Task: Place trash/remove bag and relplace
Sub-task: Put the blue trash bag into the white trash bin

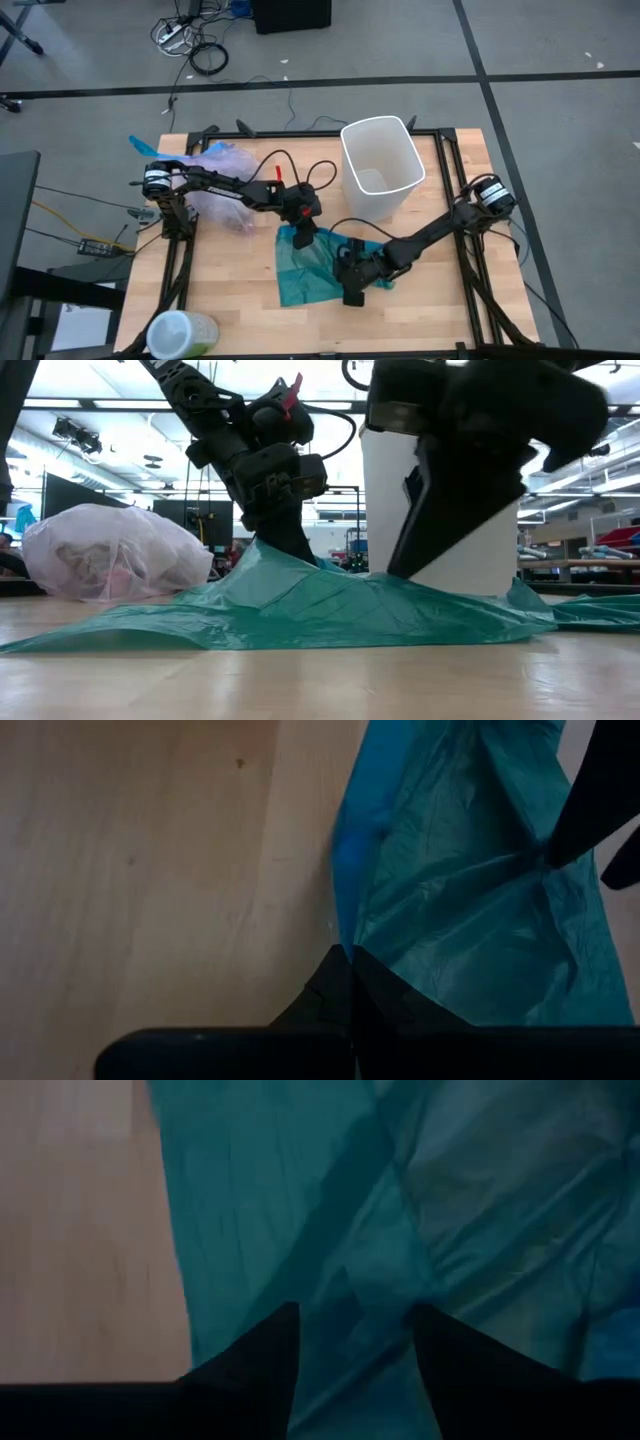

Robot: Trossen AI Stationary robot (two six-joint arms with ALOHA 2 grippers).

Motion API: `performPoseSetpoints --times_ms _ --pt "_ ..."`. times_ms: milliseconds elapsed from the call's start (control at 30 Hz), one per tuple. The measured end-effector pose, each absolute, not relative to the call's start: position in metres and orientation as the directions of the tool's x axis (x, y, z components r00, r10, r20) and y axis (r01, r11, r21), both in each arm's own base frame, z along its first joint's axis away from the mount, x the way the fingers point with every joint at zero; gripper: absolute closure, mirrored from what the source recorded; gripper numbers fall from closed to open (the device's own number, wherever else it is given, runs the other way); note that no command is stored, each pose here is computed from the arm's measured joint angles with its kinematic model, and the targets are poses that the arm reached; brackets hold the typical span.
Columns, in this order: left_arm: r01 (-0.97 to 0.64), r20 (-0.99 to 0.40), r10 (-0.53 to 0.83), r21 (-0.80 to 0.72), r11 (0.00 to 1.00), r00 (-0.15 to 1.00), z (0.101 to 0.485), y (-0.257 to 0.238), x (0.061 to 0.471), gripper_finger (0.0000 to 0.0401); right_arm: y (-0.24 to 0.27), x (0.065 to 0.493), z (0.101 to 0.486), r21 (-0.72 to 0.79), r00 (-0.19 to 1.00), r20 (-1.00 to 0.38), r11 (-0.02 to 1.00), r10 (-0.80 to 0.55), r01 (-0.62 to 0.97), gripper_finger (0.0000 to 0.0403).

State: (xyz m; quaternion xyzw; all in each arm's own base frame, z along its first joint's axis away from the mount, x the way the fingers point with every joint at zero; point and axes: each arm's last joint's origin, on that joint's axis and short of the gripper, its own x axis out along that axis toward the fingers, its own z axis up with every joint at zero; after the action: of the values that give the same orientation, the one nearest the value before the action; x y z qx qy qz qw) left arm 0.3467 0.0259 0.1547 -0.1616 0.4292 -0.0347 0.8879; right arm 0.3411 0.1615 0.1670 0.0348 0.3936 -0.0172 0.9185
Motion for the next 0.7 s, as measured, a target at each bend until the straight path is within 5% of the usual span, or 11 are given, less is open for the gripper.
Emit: performPoseSetpoints --times_ms 700 --pt "-0.060 -0.694 -0.194 -0.323 0.945 0.693 0.160 0.027 0.353 0.0399 0.161 0.339 0.152 -0.041 0.647 -0.759 0.997 -0.078 0.072 0.0236"
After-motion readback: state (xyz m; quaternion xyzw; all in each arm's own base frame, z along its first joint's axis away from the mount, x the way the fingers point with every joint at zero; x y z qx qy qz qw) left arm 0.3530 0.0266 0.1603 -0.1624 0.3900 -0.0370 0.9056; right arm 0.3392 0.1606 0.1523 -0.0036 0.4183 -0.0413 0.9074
